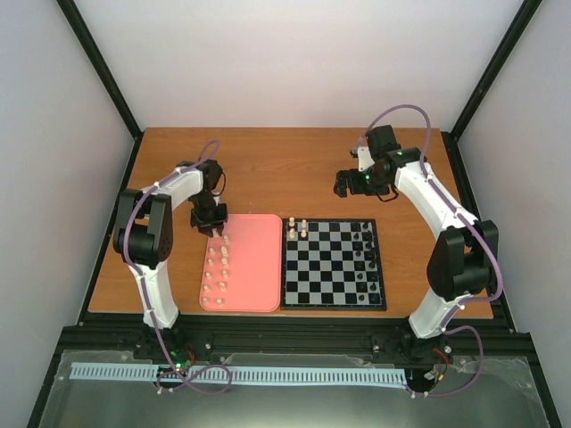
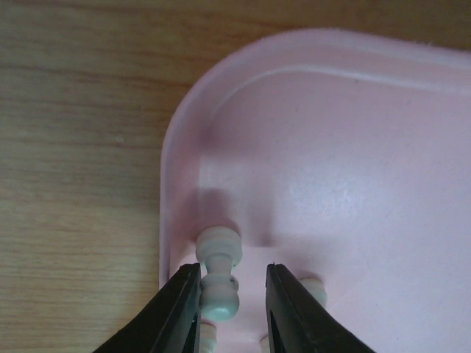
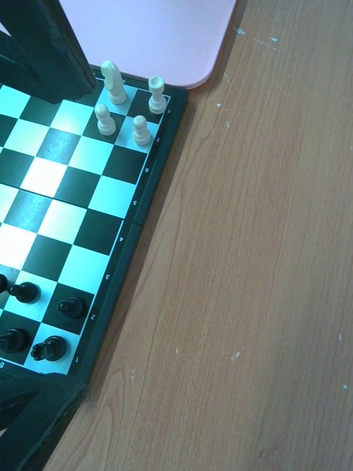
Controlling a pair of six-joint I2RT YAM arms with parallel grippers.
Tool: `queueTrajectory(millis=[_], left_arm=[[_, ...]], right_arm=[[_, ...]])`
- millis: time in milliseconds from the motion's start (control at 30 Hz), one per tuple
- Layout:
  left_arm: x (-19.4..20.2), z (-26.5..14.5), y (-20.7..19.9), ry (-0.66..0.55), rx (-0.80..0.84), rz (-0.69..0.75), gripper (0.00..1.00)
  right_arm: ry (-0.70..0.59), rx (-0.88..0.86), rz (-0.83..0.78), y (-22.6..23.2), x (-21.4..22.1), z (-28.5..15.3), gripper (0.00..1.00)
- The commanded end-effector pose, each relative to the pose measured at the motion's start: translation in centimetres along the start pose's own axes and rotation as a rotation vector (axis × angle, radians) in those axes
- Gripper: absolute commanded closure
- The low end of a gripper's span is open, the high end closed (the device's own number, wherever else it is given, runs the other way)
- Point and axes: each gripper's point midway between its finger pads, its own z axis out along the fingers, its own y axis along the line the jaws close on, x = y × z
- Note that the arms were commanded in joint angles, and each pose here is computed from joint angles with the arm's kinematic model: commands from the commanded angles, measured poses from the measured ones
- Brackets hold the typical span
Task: Set up the chess pieces on the board
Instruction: Pick up the chess piece from the storage box, then place the chess piece on the chessboard.
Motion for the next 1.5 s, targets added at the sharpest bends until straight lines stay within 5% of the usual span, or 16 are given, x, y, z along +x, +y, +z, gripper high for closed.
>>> queueTrajectory(millis=[0,500,767,1033,1267,1467], left_arm=[[-1.8,-0.7,-0.3,-0.044,0.002,0.004,0.73],[-1.2,-0.4,0.2,-0.026,-0.018,0.015,0.96],[-1.7,-6.0,-0.4,-0.107,-0.036,0.065,0.99],[0.8,-11.1,-9.3,-0.165,0.058,0.244,0.99],[5.4,-9.9,-17.8,-0.124,0.102,0.435,0.99],[9.1,-8.7,-21.3,-0.107,0.11,0.564,0.99]], right_arm=[[-0.01,0.012,0.003,-0.4,-0.7,-0.1,0.0],[-0.001,0.013,0.007,-0.5,-0.7,0.3,0.0],[-0.014,0.027,0.006,-0.7,-0.9,-0.1,0.0],[-0.013,0.044,0.018,-1.0,-1.0,-0.1,0.0],[-0.01,0.05,0.023,-1.1,-0.7,-0.2,0.0],[-0.012,0.055,0.02,-1.1,-0.7,-0.2,0.0]])
